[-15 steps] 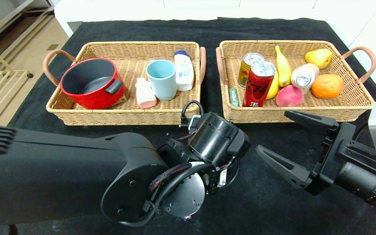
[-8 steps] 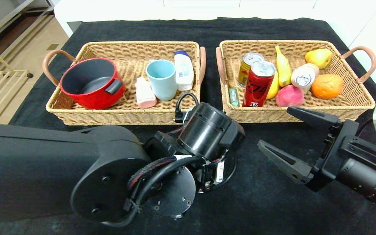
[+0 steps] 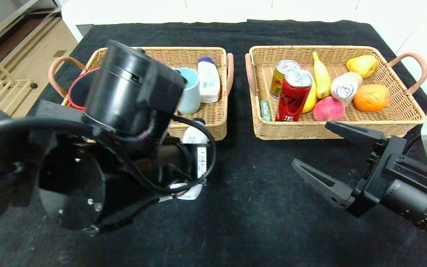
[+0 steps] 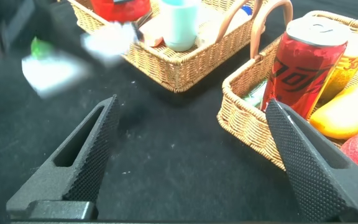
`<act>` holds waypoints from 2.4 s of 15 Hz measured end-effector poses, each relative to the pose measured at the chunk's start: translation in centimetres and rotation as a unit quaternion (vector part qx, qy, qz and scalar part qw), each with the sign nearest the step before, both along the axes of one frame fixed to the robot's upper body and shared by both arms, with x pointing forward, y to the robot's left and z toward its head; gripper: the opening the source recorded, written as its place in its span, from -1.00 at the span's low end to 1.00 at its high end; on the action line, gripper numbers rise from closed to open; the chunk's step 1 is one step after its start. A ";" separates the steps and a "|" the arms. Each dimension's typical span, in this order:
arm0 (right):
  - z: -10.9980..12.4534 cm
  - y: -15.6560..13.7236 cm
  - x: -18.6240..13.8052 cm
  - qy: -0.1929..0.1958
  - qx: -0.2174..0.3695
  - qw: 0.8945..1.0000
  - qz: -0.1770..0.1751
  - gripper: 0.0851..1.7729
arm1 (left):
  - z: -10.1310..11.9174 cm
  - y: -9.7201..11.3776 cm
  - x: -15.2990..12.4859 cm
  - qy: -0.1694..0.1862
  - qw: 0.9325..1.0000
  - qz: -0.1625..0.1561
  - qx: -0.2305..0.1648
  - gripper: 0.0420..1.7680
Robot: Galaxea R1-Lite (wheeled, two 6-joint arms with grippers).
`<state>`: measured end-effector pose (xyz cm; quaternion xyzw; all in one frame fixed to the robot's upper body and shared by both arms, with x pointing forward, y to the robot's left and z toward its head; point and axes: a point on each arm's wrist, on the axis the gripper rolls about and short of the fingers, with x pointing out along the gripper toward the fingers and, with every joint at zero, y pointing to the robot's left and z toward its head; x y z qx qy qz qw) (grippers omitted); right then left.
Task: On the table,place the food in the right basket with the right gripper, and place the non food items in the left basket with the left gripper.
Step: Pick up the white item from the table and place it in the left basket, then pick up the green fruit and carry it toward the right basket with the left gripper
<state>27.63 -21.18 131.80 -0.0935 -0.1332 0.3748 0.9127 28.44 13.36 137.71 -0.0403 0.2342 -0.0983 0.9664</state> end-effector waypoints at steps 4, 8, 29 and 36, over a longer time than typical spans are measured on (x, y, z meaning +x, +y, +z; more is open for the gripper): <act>-0.2 0.1 0.1 0.003 -0.002 1.000 0.000 0.93 | 2.1 4.0 1.1 -0.033 0.998 0.052 -0.005 -0.28; -0.2 0.1 0.1 0.003 -0.002 1.000 0.000 0.93 | 3.6 6.5 3.1 -0.061 0.996 0.071 -0.011 -0.28; 0.0 -0.2 0.2 -0.001 0.000 1.000 -0.006 0.93 | 4.7 6.8 13.0 -0.128 0.985 0.116 0.010 -0.08; 0.0 -0.2 0.2 0.000 0.000 1.000 -0.006 0.93 | 4.2 6.8 13.2 -0.121 0.986 0.117 0.013 0.52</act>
